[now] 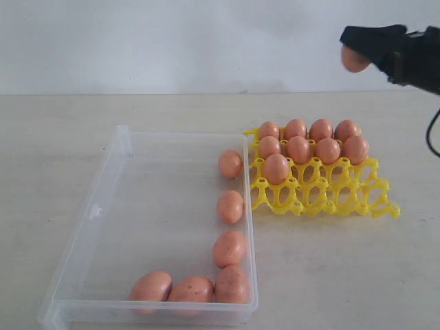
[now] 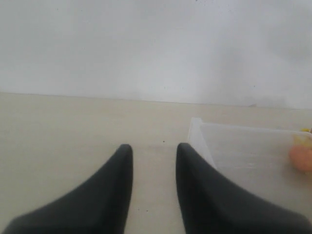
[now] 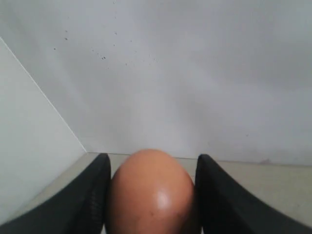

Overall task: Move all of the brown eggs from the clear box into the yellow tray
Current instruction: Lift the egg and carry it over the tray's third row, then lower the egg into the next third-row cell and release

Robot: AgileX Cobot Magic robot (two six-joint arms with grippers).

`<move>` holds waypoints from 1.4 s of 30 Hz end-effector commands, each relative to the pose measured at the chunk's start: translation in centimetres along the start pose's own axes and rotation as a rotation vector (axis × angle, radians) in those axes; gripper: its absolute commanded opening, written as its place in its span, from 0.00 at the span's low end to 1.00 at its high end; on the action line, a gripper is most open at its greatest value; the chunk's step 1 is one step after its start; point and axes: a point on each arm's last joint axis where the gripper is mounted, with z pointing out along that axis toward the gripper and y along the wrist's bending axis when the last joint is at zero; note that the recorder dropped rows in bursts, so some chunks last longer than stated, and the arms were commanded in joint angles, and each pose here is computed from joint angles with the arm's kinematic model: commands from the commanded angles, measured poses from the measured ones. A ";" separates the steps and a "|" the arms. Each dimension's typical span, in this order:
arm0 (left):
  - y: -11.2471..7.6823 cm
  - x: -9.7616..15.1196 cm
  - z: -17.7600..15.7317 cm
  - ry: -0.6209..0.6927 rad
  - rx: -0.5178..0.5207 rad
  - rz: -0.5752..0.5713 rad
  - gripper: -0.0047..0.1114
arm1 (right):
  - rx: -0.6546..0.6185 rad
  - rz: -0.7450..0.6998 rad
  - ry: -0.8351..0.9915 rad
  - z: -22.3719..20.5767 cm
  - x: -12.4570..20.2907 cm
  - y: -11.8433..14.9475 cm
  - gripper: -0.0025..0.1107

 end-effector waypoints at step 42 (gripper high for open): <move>0.0 0.0 0.0 -0.012 -0.001 0.072 0.28 | 0.216 -0.331 0.452 3.3 12.1 0.7 0.02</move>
